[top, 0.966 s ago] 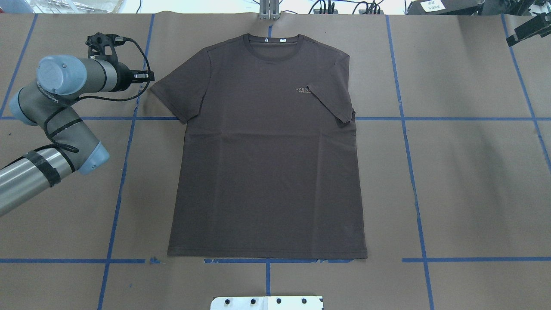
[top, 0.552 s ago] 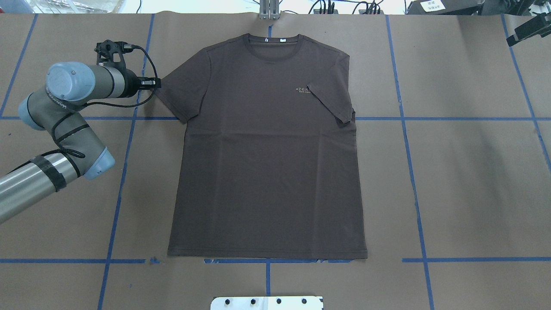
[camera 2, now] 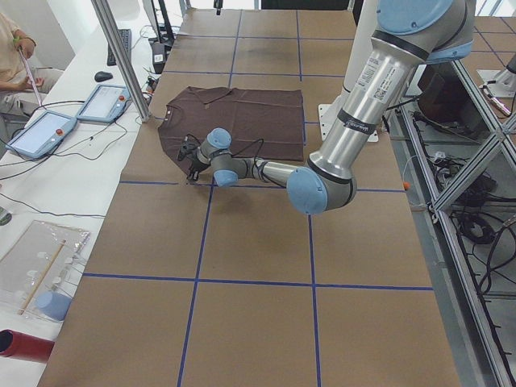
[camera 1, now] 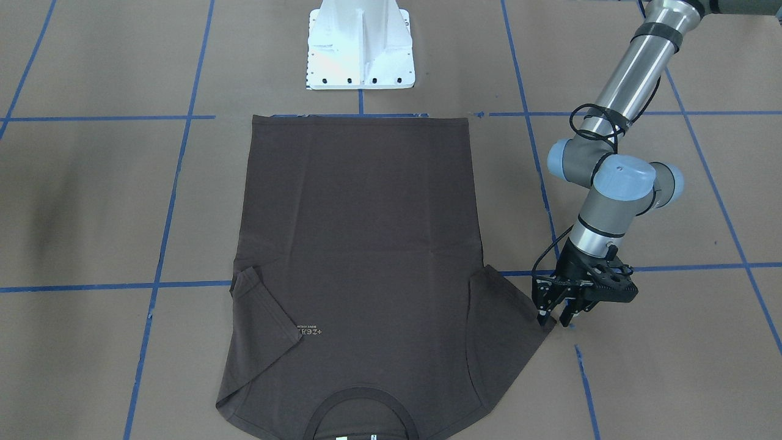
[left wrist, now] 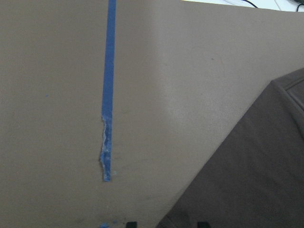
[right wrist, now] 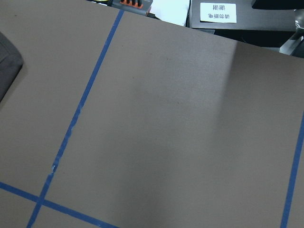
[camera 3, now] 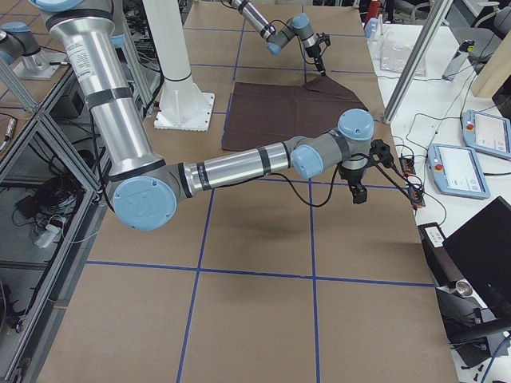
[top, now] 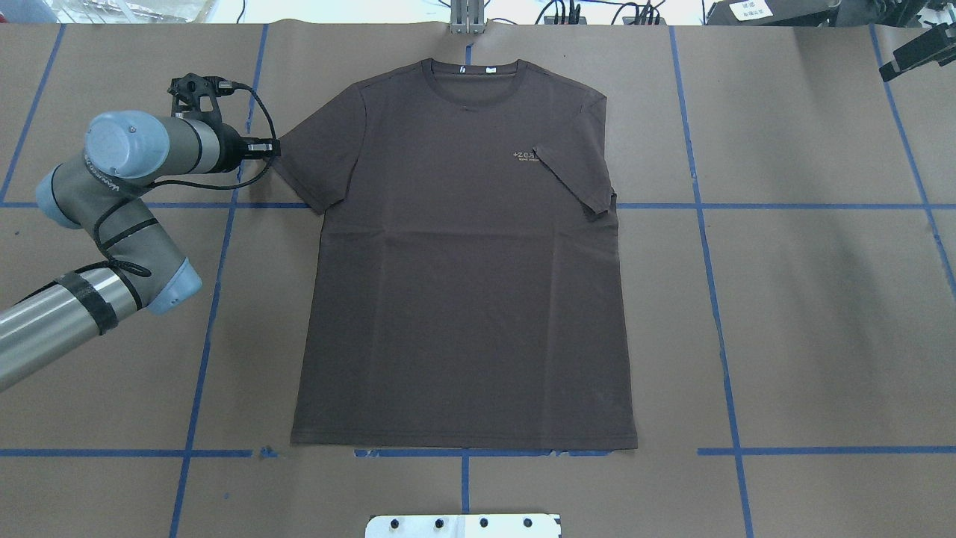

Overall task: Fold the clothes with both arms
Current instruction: 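Move the left gripper to the sleeve nearest it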

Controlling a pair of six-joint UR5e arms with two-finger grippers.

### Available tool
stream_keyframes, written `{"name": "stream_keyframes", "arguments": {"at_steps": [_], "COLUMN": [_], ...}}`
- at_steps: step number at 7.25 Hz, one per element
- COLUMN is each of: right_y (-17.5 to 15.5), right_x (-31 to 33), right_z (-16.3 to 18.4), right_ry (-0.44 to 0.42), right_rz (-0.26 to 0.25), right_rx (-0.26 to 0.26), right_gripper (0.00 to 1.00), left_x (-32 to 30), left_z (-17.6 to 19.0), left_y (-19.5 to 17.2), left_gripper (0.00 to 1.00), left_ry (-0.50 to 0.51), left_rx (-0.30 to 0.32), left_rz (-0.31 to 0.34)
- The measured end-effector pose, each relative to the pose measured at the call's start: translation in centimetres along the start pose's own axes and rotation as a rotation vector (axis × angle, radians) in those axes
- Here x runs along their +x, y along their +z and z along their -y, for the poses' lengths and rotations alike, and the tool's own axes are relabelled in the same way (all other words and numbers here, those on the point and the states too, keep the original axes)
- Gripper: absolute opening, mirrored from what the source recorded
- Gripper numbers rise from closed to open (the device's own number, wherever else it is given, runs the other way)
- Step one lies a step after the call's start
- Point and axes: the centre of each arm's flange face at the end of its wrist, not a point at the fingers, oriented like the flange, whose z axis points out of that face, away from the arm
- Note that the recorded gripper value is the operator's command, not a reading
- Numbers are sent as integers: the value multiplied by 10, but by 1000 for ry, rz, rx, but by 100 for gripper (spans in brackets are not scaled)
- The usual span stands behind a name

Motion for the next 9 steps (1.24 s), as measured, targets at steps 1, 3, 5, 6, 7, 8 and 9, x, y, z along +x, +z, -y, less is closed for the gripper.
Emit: {"name": "stream_keyframes", "arguments": {"at_steps": [1, 3, 5, 6, 7, 8, 9], "right_y": [0, 0, 0, 0, 0, 0, 0], "right_x": [0, 0, 0, 0, 0, -1, -1], "right_z": [0, 0, 1, 2, 3, 3, 4], "right_ry": [1, 1, 1, 1, 1, 2, 2], "right_rz": [0, 0, 0, 0, 0, 0, 1], "right_rx": [-1, -1, -1, -1, -1, 0, 0], "right_gripper": [100, 100, 100, 100, 100, 100, 100], "left_x": [0, 2, 6, 9, 11, 12, 13], "left_z": [0, 2, 1, 0, 0, 0, 0], "left_y": [0, 0, 1, 1, 1, 0, 0], "left_gripper": [36, 17, 0, 0, 20, 38, 46], "left_ry": [0, -9, -19, -19, -18, -14, 0], "left_rx": [0, 5, 14, 14, 15, 15, 15], "left_rz": [0, 0, 0, -2, -5, -6, -6]}}
